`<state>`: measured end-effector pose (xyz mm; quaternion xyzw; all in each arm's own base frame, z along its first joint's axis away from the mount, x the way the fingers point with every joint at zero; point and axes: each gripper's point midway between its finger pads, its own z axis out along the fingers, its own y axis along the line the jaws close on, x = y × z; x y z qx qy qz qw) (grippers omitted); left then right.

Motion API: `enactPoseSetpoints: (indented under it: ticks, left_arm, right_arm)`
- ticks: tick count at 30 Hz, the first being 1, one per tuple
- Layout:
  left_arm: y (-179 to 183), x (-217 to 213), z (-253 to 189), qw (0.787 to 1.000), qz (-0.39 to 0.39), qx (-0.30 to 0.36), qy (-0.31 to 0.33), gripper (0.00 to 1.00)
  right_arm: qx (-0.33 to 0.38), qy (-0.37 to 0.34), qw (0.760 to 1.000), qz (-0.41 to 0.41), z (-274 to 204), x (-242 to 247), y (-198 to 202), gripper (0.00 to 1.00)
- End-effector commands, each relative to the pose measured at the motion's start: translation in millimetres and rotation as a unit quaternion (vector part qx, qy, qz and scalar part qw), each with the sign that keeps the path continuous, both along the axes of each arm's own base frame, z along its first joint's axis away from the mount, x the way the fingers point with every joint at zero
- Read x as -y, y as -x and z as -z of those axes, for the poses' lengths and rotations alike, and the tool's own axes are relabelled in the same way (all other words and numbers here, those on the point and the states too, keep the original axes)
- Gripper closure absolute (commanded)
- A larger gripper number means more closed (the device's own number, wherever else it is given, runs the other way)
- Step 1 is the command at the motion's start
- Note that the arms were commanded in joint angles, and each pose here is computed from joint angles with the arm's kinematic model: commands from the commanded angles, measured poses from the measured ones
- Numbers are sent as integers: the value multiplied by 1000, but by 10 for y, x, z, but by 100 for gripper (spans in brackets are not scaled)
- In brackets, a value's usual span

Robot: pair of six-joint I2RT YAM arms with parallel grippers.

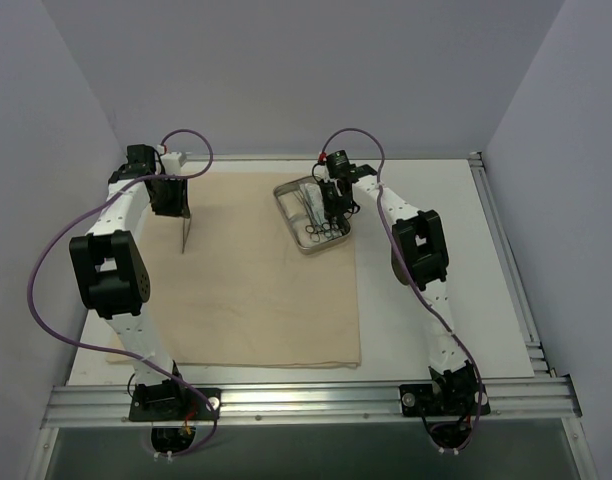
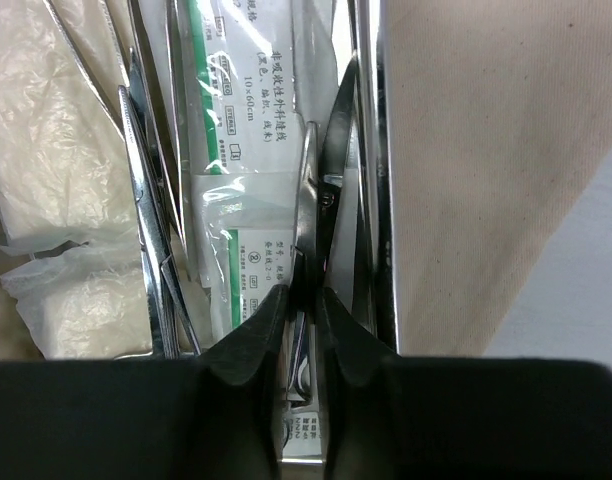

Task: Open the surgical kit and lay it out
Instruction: Pick up the medical item from the container.

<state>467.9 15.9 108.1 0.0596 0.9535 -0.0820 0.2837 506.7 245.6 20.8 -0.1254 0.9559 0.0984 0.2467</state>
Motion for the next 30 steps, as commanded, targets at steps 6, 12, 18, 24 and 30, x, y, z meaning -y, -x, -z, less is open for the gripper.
enactPoseSetpoints:
  ticks: [6,12,18,24,30]
  left_arm:
    - [-93,12,-228,999,11,30,4,57]
    - [-93,13,-228,999,11,30,4,57]
    - [-92,13,-263,999,11,34,4,57]
    - [-90,12,-291,999,11,37,3,57]
    - [-90,-1,-297,999,10,38,1,57]
  right_arm:
    - [-41,0,999,-8,144,21,147,100]
    - [20,-24,999,-9,-344,-45,-15,100]
    - [108,-55,992,23,-833,-61,-232,100]
    - [131,-76,988,32,-935,-121,-327,100]
    - [147,-98,983,46,-1084,-178,-374,100]
